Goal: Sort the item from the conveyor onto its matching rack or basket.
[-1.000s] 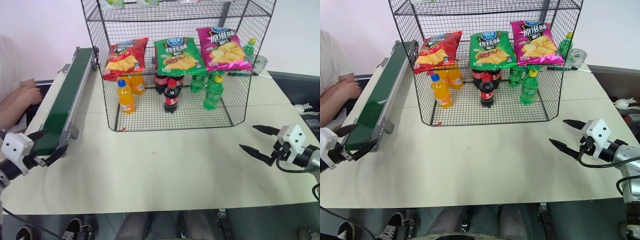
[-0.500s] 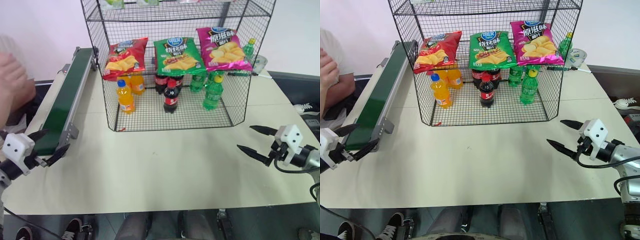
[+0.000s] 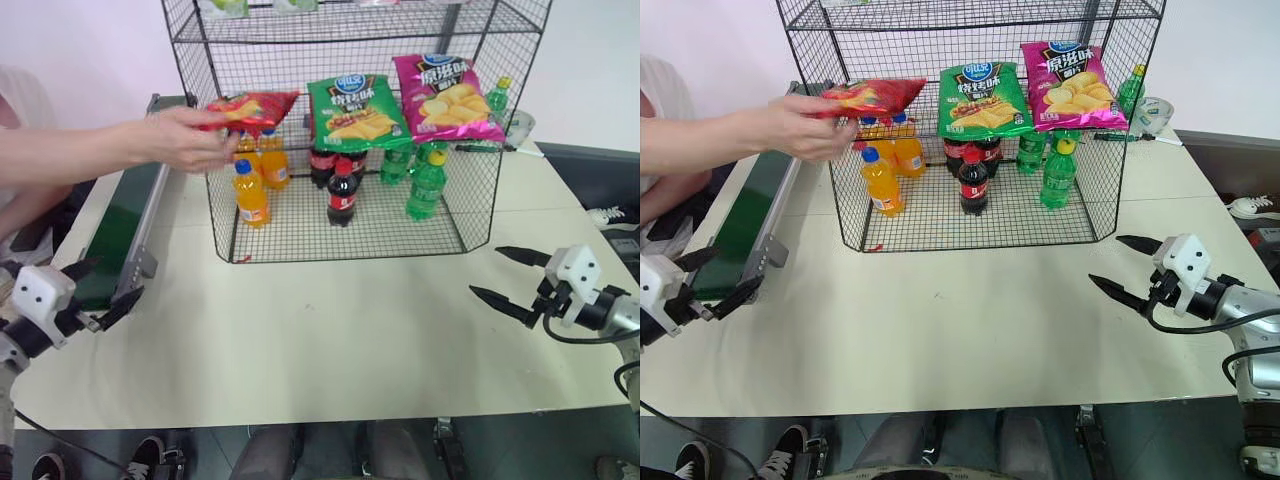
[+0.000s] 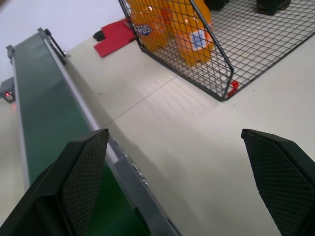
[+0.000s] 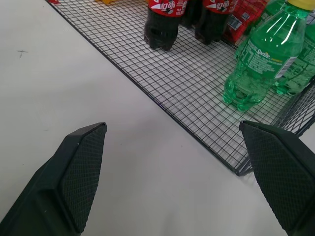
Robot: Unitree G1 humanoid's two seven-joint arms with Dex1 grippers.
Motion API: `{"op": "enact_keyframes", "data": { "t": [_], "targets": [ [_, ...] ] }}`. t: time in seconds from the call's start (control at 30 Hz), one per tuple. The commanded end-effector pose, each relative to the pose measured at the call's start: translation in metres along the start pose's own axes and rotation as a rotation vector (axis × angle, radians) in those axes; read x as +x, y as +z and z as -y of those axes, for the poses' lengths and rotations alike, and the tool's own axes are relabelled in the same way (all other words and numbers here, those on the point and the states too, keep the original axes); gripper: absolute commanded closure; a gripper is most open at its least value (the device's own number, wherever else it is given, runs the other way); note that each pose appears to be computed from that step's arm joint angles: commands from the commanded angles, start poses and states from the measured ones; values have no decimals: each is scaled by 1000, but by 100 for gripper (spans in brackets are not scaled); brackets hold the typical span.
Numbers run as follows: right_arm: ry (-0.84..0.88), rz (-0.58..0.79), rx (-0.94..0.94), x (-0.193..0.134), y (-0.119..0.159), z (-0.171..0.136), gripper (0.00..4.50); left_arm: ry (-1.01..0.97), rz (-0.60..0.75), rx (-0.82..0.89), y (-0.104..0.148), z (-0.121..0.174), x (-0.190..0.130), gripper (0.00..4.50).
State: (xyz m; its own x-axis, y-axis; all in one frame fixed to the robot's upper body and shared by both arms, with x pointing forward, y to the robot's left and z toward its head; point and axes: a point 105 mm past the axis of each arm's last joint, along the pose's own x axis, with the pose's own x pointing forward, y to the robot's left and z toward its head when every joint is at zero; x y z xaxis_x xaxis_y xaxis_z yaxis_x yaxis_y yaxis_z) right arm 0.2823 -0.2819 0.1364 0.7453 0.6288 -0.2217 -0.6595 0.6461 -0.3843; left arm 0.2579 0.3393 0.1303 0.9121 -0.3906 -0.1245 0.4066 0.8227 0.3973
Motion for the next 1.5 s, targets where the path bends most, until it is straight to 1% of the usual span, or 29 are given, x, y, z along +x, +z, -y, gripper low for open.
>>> {"op": "enact_keyframes", "data": {
  "t": [0.03, 0.37, 0.5, 0.6, 0.77, 0.87, 0.97, 1.0, 1.03, 1.1, 1.17, 1.3, 1.4, 1.5],
  "targets": [
    [-2, 32, -25, 2, 9, 2, 0, 16, 23, 46, 9, -5, -2, 1],
    [9, 47, -7, 4, 9, 2, 0, 35, 33, 44, 10, -5, -4, 1],
    [32, 62, 9, 6, 9, -2, 0, 45, 26, 41, 8, -7, -7, 1],
    [44, 88, 16, 9, 13, -3, 0, 61, 33, 59, 10, -9, -8, 1],
    [60, 90, 16, 10, 13, -5, 0, 62, 17, 96, 6, -5, -13, 1],
    [46, 97, 20, 12, 13, -3, 0, 80, -1, 178, 5, -6, -16, 1],
    [54, 100, 19, 14, 14, -4, 0, 133, -39, 303, 3, -16, -18, 1],
    [62, 104, 21, 15, 15, -6, 0, 120, -32, 340, 5, -15, -19, 1],
    [66, 107, 20, 16, 15, -6, 0, 112, -43, 437, 6, -15, -23, 1],
    [72, 110, 26, 16, 16, -7, 0, 80, -43, 507, 5, -12, -29, 1],
    [70, 106, 22, 17, 14, -7, 0, 77, -90, 579, -4, -12, -35, 1],
    [77, 112, 18, 19, 14, -7, 0, 86, -107, 690, -9, -11, -46, 1],
    [130, 142, 41, 23, 20, -17, 0, 156, -164, 802, -11, -24, -57, 1],
    [207, 199, 70, 28, 31, -35, 0, 214, -237, 870, -22, -32, -67, 1]
  ]
}}
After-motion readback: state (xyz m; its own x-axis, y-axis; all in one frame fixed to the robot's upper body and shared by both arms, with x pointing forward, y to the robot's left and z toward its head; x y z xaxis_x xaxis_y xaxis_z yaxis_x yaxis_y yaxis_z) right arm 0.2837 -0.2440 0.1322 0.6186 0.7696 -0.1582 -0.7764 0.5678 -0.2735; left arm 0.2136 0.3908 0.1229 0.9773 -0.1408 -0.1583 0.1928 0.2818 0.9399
